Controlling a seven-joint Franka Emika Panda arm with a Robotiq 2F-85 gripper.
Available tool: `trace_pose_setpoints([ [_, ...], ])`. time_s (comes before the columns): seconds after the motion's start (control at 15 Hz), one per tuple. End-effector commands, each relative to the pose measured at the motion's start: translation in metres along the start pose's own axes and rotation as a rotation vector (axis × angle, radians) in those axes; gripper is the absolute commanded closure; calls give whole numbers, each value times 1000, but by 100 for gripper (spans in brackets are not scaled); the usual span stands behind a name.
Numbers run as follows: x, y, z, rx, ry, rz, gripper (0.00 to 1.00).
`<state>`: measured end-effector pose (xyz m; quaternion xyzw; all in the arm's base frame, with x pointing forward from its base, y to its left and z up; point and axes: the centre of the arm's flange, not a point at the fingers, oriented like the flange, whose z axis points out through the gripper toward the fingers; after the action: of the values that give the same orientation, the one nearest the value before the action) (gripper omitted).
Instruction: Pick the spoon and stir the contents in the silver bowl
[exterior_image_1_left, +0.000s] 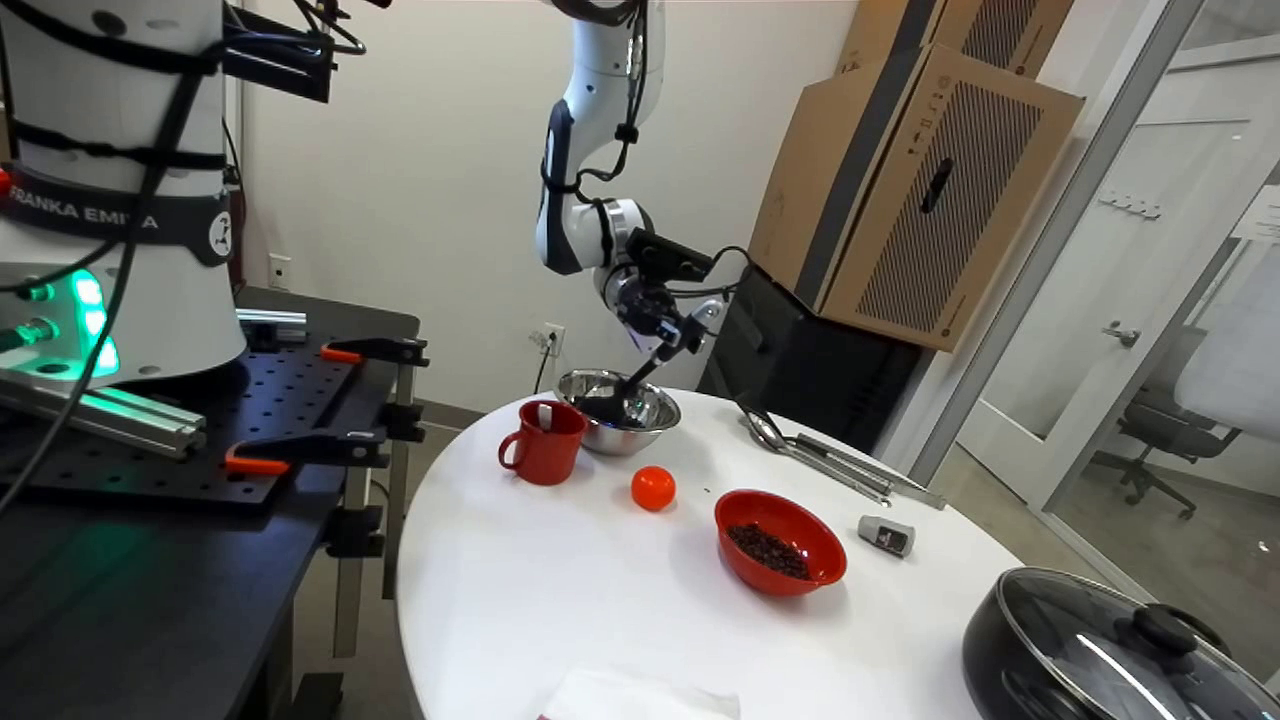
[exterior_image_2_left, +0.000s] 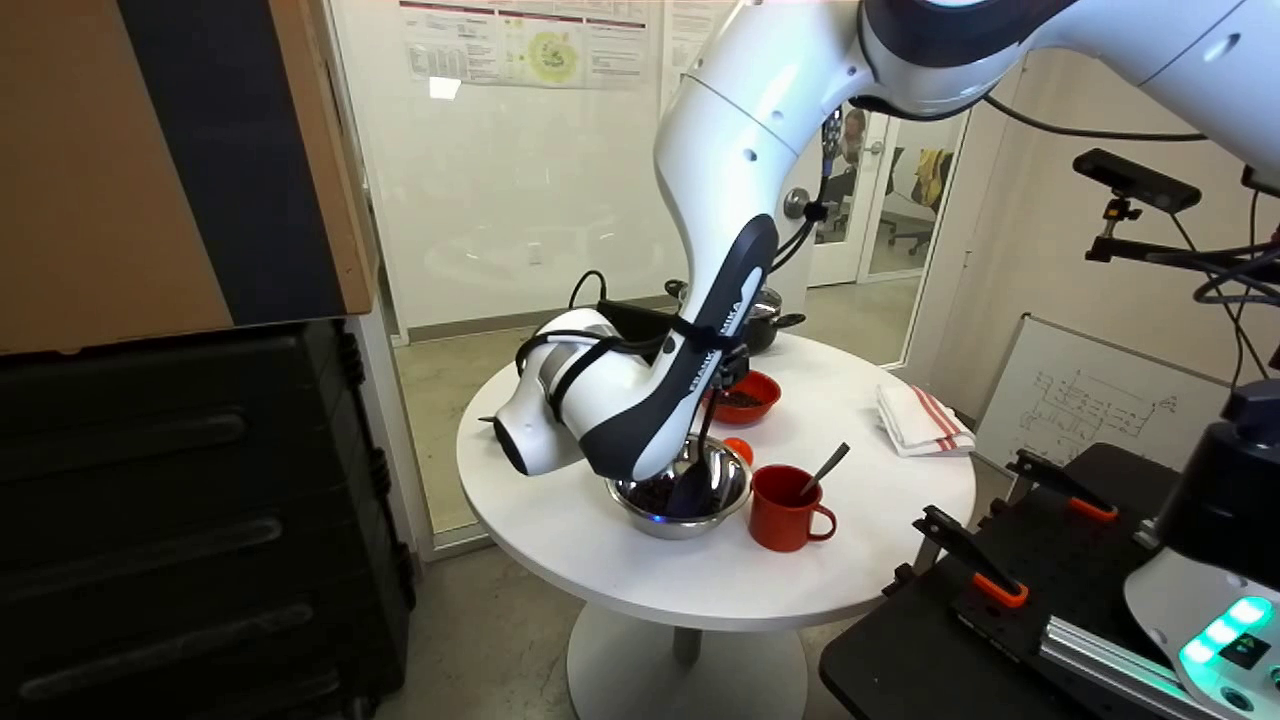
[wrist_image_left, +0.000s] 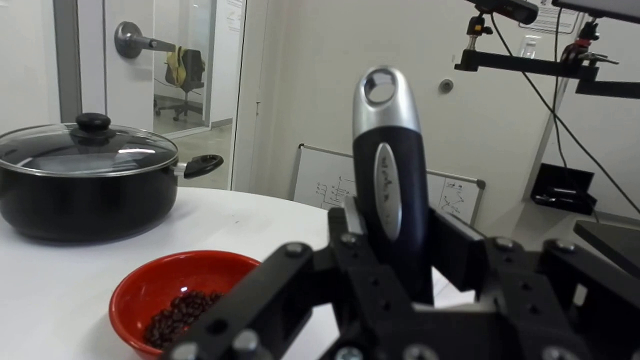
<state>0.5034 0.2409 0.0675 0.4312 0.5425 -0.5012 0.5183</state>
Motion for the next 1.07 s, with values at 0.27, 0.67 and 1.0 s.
trace_pose_setpoints([
  [0.27, 9, 15, 5, -15, -71, 183, 92],
  [0.67, 0, 16, 10, -50, -162, 269, 92],
  [1.0, -3, 11, 8, -43, -176, 122, 92],
])
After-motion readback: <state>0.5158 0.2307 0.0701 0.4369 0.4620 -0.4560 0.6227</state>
